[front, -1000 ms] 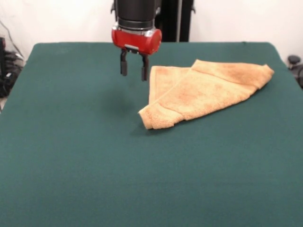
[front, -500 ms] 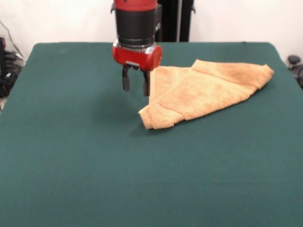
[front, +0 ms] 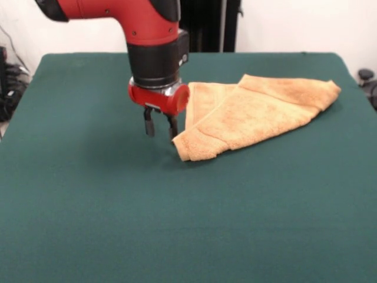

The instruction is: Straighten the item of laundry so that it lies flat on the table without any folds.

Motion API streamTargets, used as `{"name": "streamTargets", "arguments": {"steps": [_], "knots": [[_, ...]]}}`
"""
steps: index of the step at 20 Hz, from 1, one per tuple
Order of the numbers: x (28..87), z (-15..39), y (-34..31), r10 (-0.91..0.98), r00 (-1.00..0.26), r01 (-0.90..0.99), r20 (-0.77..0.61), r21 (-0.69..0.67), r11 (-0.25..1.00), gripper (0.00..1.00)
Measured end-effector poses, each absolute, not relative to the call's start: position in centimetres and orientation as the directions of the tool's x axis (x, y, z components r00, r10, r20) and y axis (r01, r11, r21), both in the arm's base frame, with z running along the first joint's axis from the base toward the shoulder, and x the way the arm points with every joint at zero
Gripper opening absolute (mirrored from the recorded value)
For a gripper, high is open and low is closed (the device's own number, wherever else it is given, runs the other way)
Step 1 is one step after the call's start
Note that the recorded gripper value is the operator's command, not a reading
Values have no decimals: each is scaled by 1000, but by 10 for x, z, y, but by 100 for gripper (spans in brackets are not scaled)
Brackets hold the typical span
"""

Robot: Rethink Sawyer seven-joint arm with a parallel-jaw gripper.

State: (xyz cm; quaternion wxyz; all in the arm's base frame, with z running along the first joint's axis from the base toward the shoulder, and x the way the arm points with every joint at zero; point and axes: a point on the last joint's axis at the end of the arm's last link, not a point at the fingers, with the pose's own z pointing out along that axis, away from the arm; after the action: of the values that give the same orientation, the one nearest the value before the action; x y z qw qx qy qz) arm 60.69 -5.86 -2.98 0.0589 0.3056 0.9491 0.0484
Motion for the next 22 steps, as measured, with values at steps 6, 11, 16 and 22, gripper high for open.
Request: {"name": "streamTargets", "arguments": {"steps": [6, 11, 16, 22], "knots": [[612, -41, -50, 592, -804, 578, -61, 156, 801, 100], [613, -40, -50, 590, -805, 576, -63, 156, 802, 100], [614, -39, -49, 589, -805, 575, -66, 157, 803, 100], [623, -22, -48, 582, -810, 567, -74, 157, 809, 100]]}}
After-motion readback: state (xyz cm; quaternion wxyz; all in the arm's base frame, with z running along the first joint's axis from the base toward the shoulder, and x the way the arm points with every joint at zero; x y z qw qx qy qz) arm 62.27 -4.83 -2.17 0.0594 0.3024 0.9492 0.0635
